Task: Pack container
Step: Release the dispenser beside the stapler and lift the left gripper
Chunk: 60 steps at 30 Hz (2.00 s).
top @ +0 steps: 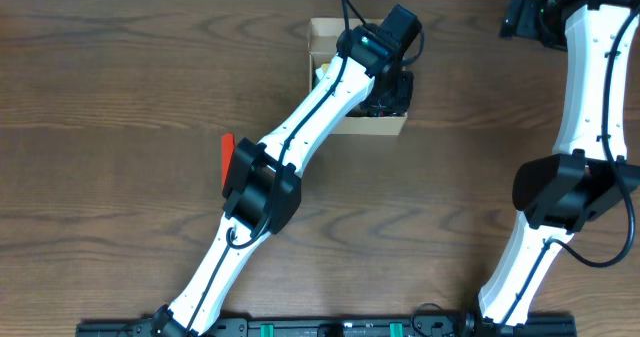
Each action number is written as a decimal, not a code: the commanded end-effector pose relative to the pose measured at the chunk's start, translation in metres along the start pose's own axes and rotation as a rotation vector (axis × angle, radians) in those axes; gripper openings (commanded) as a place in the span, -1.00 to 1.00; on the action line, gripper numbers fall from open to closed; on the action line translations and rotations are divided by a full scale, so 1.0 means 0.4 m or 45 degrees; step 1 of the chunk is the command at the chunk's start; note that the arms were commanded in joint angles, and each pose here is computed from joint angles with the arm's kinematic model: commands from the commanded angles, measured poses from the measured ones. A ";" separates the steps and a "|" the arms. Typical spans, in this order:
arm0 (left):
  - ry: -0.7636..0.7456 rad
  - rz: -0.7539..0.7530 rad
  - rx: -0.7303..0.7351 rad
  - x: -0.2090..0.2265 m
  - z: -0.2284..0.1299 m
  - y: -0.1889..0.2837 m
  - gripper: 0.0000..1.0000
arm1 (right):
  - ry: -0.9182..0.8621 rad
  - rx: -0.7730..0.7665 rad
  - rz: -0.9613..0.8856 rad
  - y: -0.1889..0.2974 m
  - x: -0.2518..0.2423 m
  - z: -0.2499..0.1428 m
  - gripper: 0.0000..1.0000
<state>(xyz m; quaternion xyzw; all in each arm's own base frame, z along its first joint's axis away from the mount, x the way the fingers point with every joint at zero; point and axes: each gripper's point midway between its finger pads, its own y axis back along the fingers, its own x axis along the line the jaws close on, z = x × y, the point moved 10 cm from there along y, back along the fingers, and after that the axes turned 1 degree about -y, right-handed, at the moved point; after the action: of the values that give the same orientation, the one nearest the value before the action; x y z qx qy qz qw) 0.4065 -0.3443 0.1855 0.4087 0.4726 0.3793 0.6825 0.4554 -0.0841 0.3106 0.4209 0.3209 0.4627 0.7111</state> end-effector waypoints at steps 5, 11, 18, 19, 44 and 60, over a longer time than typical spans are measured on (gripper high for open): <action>0.020 0.106 0.006 0.062 0.016 -0.043 -0.89 | -0.017 -0.020 -0.005 0.022 -0.013 0.001 0.98; 0.001 0.102 -0.004 0.086 0.030 -0.034 -0.89 | -0.017 -0.020 -0.005 0.022 -0.013 0.001 0.98; -0.022 0.113 -0.001 0.086 0.028 -0.033 -0.89 | -0.017 -0.020 -0.005 0.022 -0.013 0.001 0.98; -0.023 0.113 -0.001 0.086 0.028 -0.033 -0.89 | -0.017 -0.020 -0.005 0.022 -0.013 0.001 0.99; -0.070 0.065 -0.017 0.039 0.023 -0.005 0.18 | -0.017 -0.020 -0.005 0.022 -0.013 0.001 0.98; -0.220 0.435 -0.245 0.035 -0.009 0.324 0.04 | -0.017 -0.020 -0.005 0.022 -0.013 0.001 0.98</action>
<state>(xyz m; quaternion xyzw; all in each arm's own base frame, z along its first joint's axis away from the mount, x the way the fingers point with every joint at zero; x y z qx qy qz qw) 0.3913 -0.2997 0.2817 0.4289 0.3717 0.4392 0.6964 0.4554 -0.0841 0.3106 0.4209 0.3211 0.4628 0.7111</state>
